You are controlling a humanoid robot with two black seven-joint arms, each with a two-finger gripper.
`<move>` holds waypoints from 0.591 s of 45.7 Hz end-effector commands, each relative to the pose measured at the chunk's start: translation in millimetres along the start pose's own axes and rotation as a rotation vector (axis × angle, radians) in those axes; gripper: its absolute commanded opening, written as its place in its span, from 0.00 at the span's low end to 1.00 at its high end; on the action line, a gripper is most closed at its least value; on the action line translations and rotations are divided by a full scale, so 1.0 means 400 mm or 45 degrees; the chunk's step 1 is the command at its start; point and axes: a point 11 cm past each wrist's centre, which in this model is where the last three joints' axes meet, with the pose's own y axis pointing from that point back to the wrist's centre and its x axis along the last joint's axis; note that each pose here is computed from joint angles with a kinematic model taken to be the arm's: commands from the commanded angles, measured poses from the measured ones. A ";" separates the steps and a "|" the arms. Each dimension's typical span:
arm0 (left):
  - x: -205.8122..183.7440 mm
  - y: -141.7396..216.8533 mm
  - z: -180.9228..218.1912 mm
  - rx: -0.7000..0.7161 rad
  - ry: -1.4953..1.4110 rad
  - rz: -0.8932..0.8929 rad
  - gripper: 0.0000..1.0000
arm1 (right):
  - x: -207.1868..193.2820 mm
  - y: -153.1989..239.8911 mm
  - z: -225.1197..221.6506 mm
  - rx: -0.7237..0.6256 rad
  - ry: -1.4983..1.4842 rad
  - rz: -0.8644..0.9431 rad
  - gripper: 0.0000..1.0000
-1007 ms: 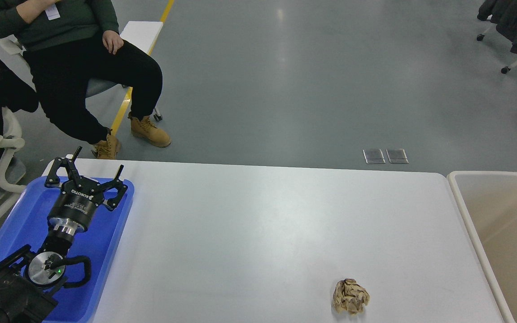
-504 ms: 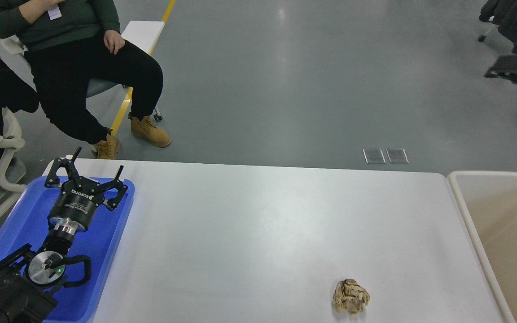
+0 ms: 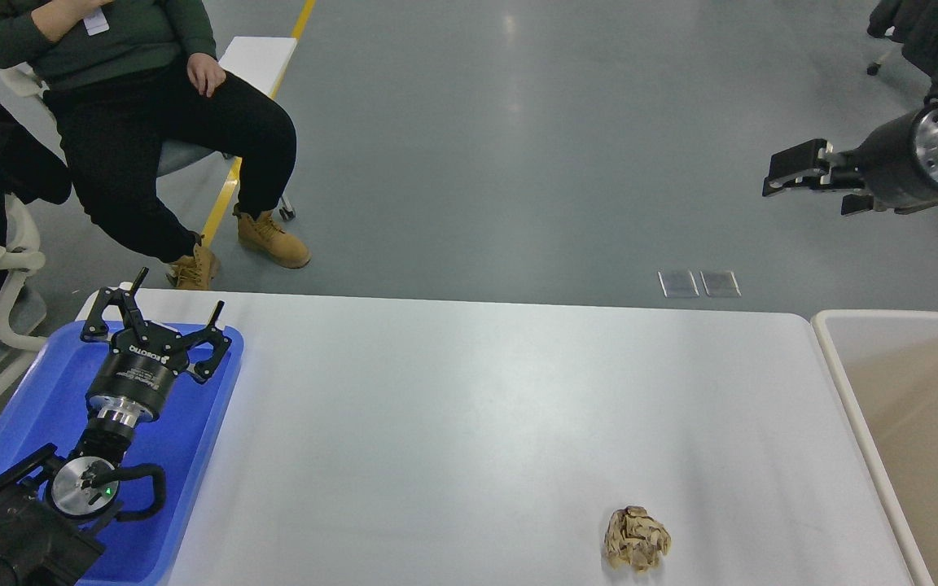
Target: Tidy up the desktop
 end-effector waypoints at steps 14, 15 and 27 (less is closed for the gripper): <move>0.000 0.000 0.000 0.000 0.000 0.000 0.99 | -0.160 -0.010 -0.122 0.008 0.153 -0.391 1.00; 0.000 0.000 0.000 0.000 0.000 0.000 0.99 | -0.166 -0.011 -0.123 0.010 0.153 -0.399 0.99; 0.000 0.000 0.000 0.000 0.000 0.000 0.99 | -0.215 -0.025 -0.127 0.011 0.160 -0.475 1.00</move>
